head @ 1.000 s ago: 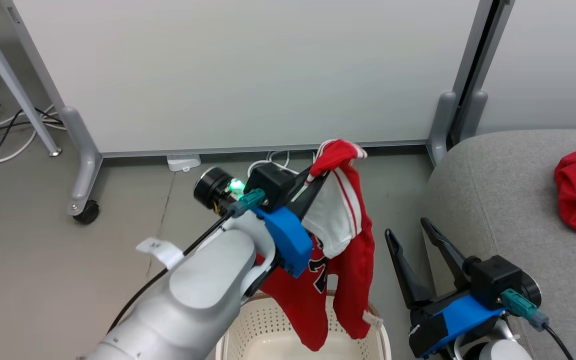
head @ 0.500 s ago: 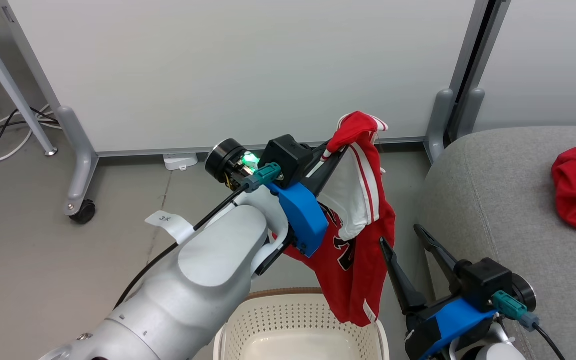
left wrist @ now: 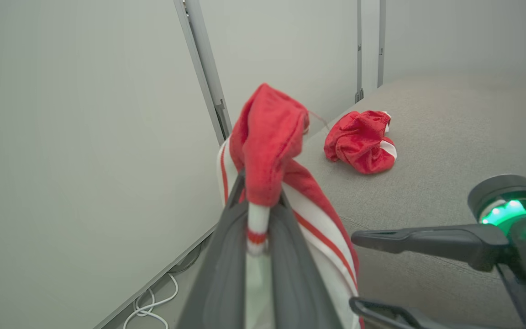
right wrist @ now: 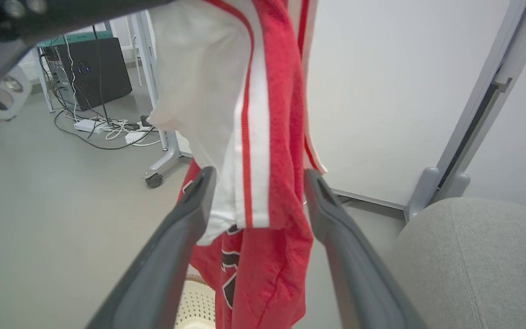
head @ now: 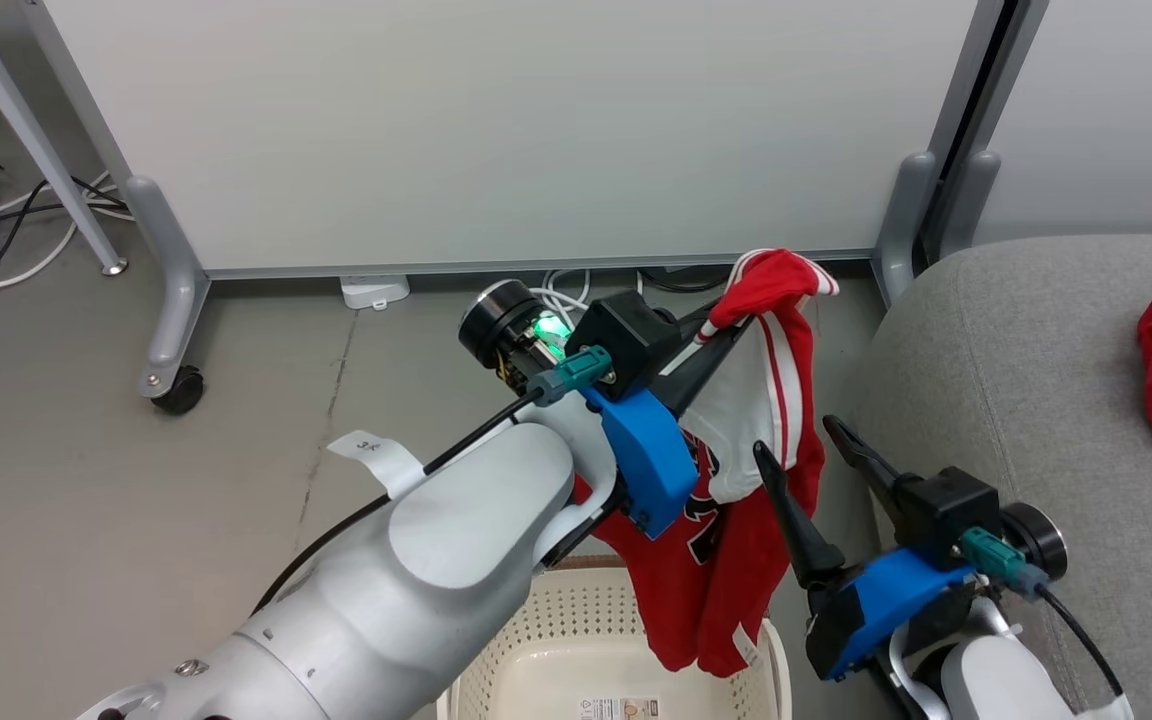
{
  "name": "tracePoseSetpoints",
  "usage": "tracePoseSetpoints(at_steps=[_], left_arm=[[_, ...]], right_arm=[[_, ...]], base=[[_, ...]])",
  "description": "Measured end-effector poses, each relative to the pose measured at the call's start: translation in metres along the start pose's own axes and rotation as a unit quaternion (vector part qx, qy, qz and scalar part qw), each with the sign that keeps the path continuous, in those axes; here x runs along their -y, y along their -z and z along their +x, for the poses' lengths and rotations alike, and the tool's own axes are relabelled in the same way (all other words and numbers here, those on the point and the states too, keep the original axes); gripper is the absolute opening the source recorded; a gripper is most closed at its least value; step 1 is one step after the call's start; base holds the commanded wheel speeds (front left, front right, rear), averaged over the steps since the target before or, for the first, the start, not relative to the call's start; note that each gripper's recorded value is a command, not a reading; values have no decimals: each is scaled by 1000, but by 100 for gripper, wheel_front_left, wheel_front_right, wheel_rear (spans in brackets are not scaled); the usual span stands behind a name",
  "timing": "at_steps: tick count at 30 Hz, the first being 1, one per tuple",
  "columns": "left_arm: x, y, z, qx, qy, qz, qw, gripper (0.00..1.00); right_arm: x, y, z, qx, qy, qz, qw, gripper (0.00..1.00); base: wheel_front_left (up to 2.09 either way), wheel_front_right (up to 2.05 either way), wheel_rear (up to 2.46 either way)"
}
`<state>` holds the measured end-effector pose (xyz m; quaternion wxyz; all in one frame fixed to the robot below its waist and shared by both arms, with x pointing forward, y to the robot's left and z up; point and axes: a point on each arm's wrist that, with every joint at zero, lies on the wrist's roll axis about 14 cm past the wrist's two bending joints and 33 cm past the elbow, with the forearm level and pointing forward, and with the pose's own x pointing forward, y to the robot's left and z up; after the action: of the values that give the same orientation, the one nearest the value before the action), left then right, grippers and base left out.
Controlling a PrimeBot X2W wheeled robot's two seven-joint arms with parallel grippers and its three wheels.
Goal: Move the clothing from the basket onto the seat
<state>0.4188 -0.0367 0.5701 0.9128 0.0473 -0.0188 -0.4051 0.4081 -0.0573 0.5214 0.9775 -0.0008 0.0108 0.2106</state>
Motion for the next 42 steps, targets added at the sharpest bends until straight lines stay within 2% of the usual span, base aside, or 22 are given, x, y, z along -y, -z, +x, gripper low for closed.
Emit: tracePoseSetpoints(at_steps=[12,14,15,42], left_arm=[[13,3,2,0,23,-7,1000,0],[14,3,2,-1,24,-9,1000,0],[14,3,2,-1,24,-9,1000,0],[15,5,3,-6,14,-14,1000,0]], right_arm=[[-5,44,30,-98,-24,-19,995,100],[-8,50,33,-108,-32,-19,993,19],[-11,51,35,-109,-36,-19,993,0],[-12,51,33,-92,-44,-24,995,0]], base=[[0,0,0],[0,0,0],[0,0,0],[0,0,0]])
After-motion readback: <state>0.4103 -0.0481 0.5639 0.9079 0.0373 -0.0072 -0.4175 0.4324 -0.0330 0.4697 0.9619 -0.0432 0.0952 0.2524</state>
